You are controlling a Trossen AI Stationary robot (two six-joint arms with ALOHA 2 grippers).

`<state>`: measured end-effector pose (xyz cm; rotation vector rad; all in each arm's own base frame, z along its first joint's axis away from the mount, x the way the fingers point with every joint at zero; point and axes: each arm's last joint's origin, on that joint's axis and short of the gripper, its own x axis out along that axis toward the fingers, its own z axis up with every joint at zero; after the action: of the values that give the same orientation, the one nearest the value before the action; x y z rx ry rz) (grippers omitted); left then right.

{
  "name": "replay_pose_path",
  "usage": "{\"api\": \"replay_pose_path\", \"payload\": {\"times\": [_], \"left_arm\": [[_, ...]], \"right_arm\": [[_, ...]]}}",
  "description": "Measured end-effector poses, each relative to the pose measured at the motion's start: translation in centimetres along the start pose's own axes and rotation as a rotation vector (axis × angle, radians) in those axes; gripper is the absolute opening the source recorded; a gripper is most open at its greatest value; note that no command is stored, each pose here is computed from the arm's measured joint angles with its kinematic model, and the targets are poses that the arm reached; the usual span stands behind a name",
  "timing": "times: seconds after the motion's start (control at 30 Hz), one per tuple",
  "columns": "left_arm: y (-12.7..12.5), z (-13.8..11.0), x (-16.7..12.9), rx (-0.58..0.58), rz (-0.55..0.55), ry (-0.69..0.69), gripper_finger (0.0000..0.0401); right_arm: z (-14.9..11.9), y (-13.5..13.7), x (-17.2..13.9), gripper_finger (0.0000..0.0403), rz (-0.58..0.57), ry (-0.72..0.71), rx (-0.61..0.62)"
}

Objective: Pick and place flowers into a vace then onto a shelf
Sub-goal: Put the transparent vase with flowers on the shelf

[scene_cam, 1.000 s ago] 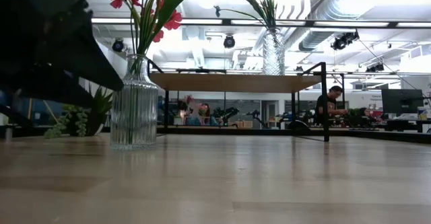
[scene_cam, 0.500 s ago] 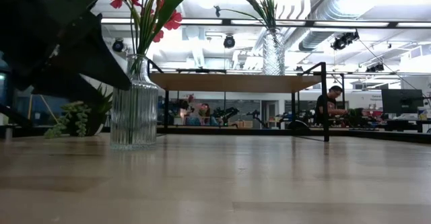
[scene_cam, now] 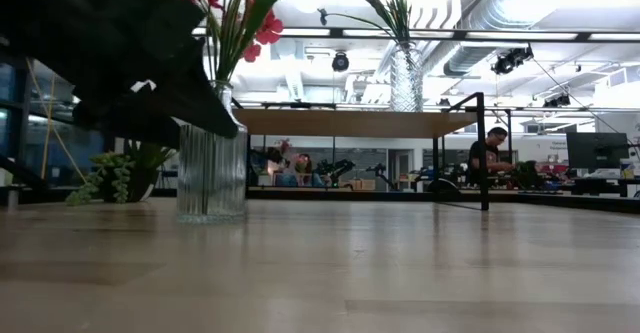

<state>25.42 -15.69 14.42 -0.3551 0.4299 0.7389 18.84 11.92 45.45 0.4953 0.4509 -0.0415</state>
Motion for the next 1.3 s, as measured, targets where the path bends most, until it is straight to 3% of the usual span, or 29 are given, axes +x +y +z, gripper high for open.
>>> {"api": "replay_pose_path", "payload": {"times": [0.3,0.9,1.3], "left_arm": [[0.3,0.5,1.1,-0.017,0.026,0.043,0.0399],[0.3,-1.0,2.2,0.016,0.052,0.079,0.0399],[0.3,-0.7,2.3,0.015,0.065,0.015,0.0399]], "right_arm": [[0.0,0.0,0.0,0.0358,0.007,0.006,-0.019],[0.1,0.3,0.0,0.0358,0.043,-0.006,-0.042],[0.1,0.3,0.0,0.0358,0.042,-0.006,-0.045]]}}
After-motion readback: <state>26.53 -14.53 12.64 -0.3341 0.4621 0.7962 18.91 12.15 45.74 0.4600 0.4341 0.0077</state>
